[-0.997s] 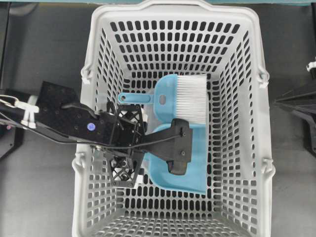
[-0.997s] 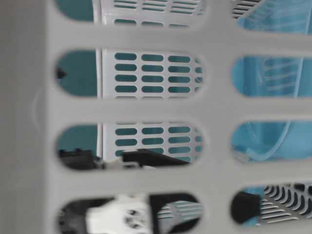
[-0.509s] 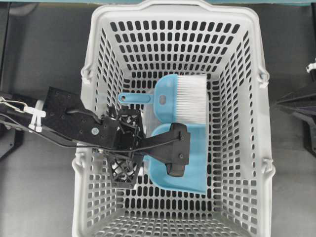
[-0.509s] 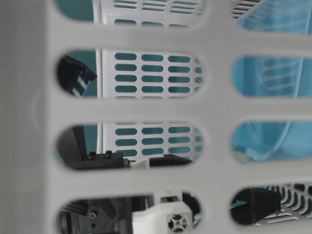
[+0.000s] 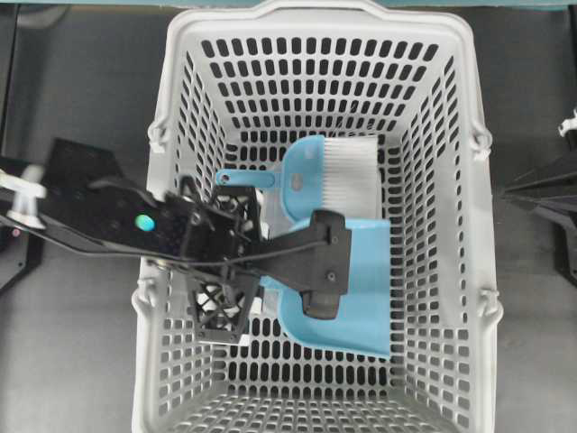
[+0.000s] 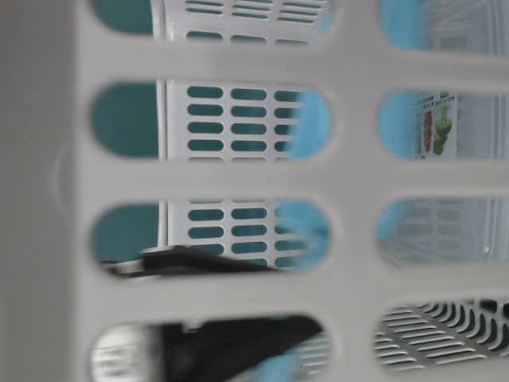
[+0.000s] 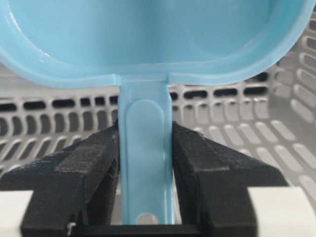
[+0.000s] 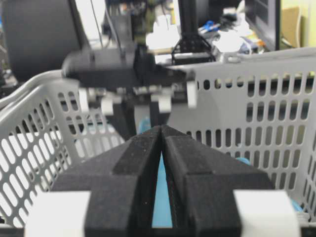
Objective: Pick up the dustpan from the shopping basket with the left arm.
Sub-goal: 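Lift the dustpan upward out of the basket with the left gripper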
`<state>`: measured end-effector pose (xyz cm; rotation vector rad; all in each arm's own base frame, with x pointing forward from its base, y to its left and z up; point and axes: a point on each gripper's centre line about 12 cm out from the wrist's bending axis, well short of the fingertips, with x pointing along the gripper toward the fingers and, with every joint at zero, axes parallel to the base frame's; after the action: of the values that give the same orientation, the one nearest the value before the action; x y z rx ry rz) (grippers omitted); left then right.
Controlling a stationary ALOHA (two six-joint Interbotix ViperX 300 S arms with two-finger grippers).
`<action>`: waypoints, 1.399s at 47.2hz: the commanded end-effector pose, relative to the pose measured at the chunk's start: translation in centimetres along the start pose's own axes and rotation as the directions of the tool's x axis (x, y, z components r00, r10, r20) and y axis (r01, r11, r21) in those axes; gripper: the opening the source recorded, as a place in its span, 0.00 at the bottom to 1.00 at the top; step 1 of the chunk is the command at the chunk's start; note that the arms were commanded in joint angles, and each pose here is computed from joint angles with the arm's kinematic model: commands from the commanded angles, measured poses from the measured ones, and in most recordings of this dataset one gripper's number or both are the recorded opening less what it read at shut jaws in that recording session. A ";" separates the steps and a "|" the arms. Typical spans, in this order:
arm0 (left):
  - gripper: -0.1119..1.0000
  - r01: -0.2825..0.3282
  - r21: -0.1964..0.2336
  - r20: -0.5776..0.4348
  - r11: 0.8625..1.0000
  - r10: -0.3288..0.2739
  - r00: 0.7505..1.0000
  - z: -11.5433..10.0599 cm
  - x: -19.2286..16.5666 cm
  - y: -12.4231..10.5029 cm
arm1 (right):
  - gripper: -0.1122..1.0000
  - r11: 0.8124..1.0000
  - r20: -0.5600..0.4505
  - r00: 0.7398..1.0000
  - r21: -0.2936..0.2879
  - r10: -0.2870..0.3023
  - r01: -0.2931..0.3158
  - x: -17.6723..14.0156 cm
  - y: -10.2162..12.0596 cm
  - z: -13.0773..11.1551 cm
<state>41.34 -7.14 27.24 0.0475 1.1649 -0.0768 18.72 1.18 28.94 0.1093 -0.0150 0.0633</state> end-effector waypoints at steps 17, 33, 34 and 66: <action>0.37 -0.009 -0.055 0.145 0.998 0.017 0.989 2.2 -14.0 2.0 | 0.10 1.000 0.022 1.000 0.005 0.006 -0.007 -0.1 0.1 0.6; 0.37 -0.024 -0.073 0.125 0.997 0.033 0.992 2.7 -15.9 3.1 | 0.10 1.000 0.021 1.000 0.006 0.008 -0.008 -0.5 0.2 0.9; 0.37 -0.024 -0.072 0.126 0.997 0.033 0.991 2.7 -16.0 3.1 | 0.10 1.000 0.022 1.000 0.006 0.010 -0.010 -0.5 0.2 1.0; 0.37 -0.015 -0.031 0.166 0.999 0.020 0.986 3.6 -15.0 2.2 | 0.10 1.000 0.000 1.000 0.005 0.010 -0.010 -0.8 0.3 0.9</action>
<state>39.28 -4.61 41.05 0.0221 1.0429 -0.0425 17.80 1.27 29.17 0.1105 0.0009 0.0710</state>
